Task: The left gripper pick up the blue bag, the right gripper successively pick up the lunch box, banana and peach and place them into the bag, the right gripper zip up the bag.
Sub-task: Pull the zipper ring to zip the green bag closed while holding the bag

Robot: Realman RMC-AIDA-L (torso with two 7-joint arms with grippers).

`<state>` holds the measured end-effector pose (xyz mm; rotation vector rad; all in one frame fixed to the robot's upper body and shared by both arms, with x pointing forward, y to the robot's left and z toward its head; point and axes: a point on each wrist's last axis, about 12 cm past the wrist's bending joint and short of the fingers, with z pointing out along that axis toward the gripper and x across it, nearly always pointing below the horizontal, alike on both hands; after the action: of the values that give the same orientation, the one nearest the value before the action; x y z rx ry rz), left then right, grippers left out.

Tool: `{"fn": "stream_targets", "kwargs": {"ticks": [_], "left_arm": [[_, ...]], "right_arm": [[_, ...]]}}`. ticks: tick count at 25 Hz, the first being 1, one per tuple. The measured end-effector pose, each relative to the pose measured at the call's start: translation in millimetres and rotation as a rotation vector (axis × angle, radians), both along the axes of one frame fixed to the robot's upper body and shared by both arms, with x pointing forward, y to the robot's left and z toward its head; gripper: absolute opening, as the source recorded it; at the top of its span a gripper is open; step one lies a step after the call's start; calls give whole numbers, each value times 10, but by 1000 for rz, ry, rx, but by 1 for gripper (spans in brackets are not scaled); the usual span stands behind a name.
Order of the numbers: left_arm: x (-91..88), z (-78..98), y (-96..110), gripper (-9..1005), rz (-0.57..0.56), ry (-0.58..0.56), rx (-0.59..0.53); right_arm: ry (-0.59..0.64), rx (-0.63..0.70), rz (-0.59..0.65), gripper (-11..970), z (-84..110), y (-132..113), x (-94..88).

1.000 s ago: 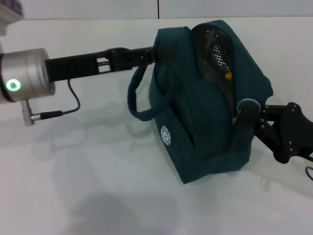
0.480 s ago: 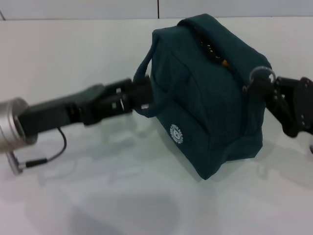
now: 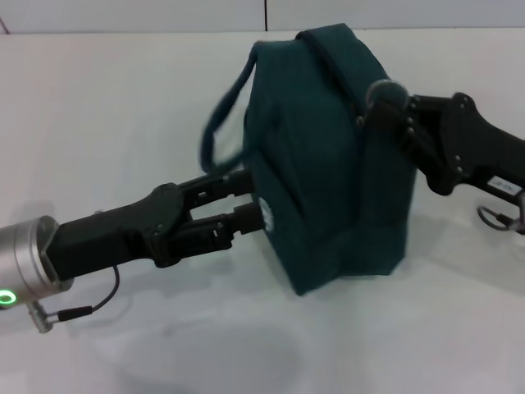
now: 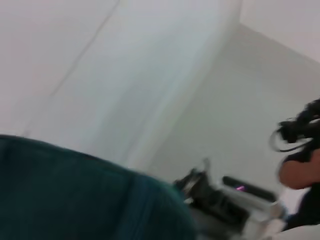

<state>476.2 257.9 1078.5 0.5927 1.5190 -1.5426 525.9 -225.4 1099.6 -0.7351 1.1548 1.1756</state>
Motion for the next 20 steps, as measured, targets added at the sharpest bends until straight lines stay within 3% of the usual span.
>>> {"fn": "stream_targets", "kwargs": {"ticks": [8,20], "left_arm": [[-6,-199,68,768,205,-71,68],[104,-179,-119,729,180,-140,59]], "right_arm": [[4,-3,47,9,105,174,157],[14,-17,36,9,105,209,207]]}}
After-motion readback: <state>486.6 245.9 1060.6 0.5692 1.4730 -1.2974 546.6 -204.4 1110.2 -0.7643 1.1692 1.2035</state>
